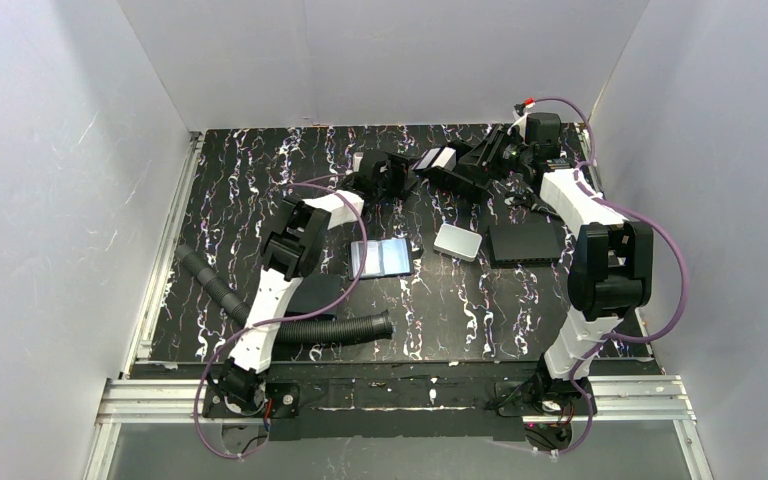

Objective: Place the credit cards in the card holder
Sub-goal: Pick up the credit card from the center of the board.

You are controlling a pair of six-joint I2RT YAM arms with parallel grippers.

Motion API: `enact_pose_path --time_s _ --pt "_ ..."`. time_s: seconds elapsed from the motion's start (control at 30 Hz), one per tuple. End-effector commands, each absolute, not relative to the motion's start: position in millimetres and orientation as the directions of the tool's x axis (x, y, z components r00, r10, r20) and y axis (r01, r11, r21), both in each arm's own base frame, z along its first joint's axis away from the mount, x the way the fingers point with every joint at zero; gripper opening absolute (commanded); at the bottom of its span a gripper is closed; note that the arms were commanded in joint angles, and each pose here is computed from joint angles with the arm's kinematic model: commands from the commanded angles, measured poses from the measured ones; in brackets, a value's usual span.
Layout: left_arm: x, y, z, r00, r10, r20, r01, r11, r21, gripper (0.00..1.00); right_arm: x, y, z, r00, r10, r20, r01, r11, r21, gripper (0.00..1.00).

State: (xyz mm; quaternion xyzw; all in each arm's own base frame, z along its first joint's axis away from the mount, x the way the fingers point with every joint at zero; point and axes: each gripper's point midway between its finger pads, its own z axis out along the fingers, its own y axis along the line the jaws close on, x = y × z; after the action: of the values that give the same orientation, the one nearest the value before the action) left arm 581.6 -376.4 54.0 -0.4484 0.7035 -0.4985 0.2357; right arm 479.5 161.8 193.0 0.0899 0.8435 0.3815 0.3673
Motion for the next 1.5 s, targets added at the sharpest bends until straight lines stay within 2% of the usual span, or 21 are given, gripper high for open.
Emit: enact_pose_path --time_s 0.0,0.1,0.57,1.1,1.47 --pt "583 -367 44 -0.406 -0.913 0.042 -0.42 0.145 -0.896 0.61 479 163 219 -0.666 0.436 -0.606 -0.186 0.689 0.701 0.46" --pt "583 -367 34 -0.383 -0.923 0.035 -0.434 0.147 -0.889 0.61 479 162 218 -0.666 0.436 -0.605 -0.185 0.69 0.7 0.46" --pt "590 -378 10 -0.329 -0.934 0.136 -0.522 0.06 -0.851 0.56 480 159 218 -0.661 0.438 -0.609 -0.181 0.695 0.696 0.46" --pt "579 -382 -15 -0.321 -0.941 0.104 -0.587 0.111 -0.802 0.53 481 155 223 -0.649 0.451 -0.613 -0.18 0.691 0.7 0.46" --pt "576 -377 -36 -0.253 -0.961 0.107 -0.655 0.089 -0.75 0.48 481 150 228 -0.633 0.458 -0.624 -0.178 0.698 0.693 0.45"
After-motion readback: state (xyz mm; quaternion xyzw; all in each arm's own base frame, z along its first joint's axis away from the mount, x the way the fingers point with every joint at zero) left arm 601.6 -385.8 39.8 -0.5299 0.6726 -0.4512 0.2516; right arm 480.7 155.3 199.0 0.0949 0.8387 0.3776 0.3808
